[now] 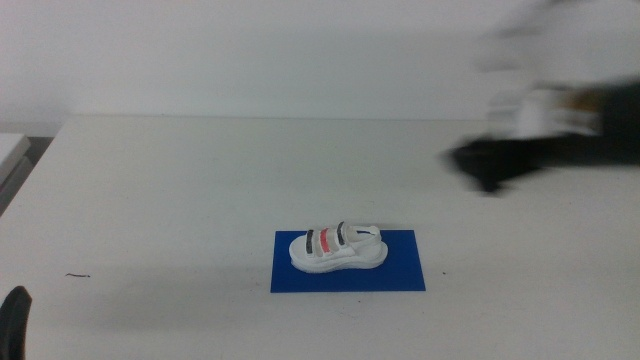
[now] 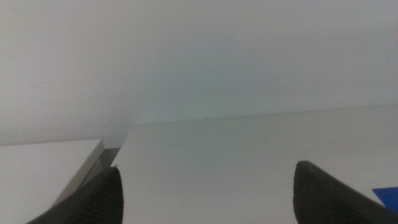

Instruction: Use one arm to grab the shoe from the table and place it on the mat.

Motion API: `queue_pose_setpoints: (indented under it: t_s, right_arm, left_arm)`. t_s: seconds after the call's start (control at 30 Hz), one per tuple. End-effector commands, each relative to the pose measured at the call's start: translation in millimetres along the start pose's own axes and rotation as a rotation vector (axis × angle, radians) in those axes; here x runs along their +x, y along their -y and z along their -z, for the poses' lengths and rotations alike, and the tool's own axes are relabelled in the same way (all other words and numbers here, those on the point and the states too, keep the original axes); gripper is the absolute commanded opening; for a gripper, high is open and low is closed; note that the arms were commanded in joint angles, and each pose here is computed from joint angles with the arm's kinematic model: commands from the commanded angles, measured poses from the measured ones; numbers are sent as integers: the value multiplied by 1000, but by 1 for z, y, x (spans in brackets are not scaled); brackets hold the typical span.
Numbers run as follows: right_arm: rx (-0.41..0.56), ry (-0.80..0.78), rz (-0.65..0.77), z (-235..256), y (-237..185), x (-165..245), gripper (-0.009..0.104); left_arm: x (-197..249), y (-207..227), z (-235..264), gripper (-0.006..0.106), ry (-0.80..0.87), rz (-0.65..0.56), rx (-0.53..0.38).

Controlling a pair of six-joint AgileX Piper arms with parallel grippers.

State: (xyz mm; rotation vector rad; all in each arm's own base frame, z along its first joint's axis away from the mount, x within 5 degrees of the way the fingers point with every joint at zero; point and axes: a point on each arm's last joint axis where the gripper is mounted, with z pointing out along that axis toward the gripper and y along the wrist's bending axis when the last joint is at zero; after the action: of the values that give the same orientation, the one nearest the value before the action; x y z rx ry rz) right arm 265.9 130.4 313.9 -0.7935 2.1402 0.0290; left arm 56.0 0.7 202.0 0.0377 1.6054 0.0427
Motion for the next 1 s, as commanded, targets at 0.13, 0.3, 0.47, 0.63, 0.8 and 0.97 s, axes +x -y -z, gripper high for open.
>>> queue_pose_setpoints:
  t_s: [0.13,0.3,0.47,0.63,0.8,0.97]
  right_arm:
    - [228,187,-265,92,16,112,85]
    - [338,246,-315,116,-3,173,85]
    - [352,256,-334,108,-26,220,85]
    - [381,285,-352,96,-41,255,85]
    - [443,397,-373,102,-42,258,85]
    - [448,412,-376,102,-42,257,85]
  left_arm:
    - [-1,0,0,94,7,5,2]
    - [-1,0,0,94,7,5,2]
    - [-1,0,0,94,7,5,2]
    - [-1,0,0,94,7,5,2]
    - [-1,0,0,94,7,5,2]
    - [-1,0,0,94,7,5,2]
